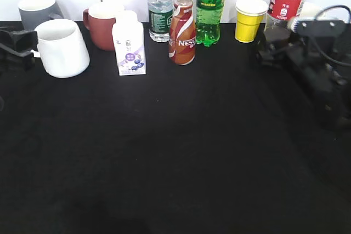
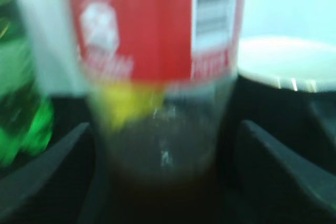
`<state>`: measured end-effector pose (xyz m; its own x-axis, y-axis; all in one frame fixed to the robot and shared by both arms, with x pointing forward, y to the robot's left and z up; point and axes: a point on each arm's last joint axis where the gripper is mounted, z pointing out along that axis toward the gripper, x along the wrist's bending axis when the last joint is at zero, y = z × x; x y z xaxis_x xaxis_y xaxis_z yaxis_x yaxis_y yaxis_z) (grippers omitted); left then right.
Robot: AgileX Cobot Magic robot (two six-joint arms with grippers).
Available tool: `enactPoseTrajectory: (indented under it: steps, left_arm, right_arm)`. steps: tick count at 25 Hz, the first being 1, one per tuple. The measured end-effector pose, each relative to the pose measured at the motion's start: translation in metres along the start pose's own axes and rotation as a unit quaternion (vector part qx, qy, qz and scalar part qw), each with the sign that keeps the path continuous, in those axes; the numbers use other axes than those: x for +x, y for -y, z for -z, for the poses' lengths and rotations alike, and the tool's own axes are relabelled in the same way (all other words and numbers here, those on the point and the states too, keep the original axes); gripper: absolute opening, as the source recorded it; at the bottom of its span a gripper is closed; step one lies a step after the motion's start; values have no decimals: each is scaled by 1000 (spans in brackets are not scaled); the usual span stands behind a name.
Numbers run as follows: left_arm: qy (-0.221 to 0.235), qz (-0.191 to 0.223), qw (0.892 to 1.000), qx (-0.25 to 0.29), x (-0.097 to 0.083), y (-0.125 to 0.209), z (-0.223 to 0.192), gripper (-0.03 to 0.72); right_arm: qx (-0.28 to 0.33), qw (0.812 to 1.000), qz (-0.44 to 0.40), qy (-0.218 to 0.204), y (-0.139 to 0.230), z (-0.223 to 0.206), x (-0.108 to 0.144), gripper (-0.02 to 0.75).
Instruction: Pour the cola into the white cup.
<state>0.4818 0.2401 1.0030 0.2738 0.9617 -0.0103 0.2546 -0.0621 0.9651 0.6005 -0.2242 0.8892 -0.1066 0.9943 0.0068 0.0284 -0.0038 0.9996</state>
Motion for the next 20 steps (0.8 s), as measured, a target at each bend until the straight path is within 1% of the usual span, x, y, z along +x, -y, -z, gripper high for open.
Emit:
enactPoseTrajectory:
  steps: [1,2,3,4,5,6,7,8,9,10,11,12,13,14,15,16,17,18,19,20]
  left_arm:
    - [-1,0,1000,12,0,1,1,298]
    - [-5,-1,999,35,1,0,4,298]
    - [-10,-2,998,58,2,-5,6,298]
    - [-15,-1,996,84,3,-11,9,298]
    - [-24,11,992,127,4,-15,12,298]
    - [-32,32,982,184,4,-15,15,298]
    - [-35,49,966,253,4,-14,20,298]
    - [-36,60,949,309,3,-14,25,298]
    - [-35,71,931,356,1,-14,30,298]
    - [-32,79,917,390,-1,-17,36,298]
    - [-28,85,908,409,-2,-20,44,298]
    - [-26,86,897,433,-3,-23,58,311]
    - [-24,85,892,443,-4,-26,73,354]
    - [-22,84,890,449,-6,-31,92,419]
    - [-20,83,895,439,-7,-36,112,478]
    - [-17,81,907,413,-8,-43,131,498]
    - [-14,80,926,368,-9,-50,156,505]
    - [-11,78,941,328,-10,-54,177,507]
    - [-8,77,955,287,-11,-54,198,507]
    - [-6,75,964,256,-12,-52,214,507]
  right_arm:
    - [0,1000,2,-11,-9,9,1,630]
    - [11,1000,3,-20,-22,18,2,623]
    - [40,999,3,-28,-40,24,3,617]
    - [87,996,4,-36,-54,30,4,611]
    - [142,989,-1,-41,-67,41,4,603]
    - [221,974,-3,-44,-73,54,3,596]
    - [307,951,-2,-47,-77,70,3,595]
    - [374,926,1,-49,-86,87,2,596]
    - [427,903,1,-51,-99,102,2,596]
    - [463,884,1,-55,-117,118,1,596]
    - [476,878,-1,-59,-137,133,0,595]
    - [475,878,-2,-63,-157,150,-1,594]
    - [456,887,-3,-67,-177,171,-3,594]
    - [441,895,-4,-71,-192,194,-6,594]
    - [417,906,-4,-74,-207,219,-8,594]
    - [388,919,-9,-76,-219,246,-11,594]
    - [364,928,-18,-74,-227,268,-14,594]
    - [334,940,-25,-71,-233,287,-17,594]
    - [303,951,-24,-65,-237,305,-21,594]
    - [278,959,-16,-54,-235,321,-26,594]
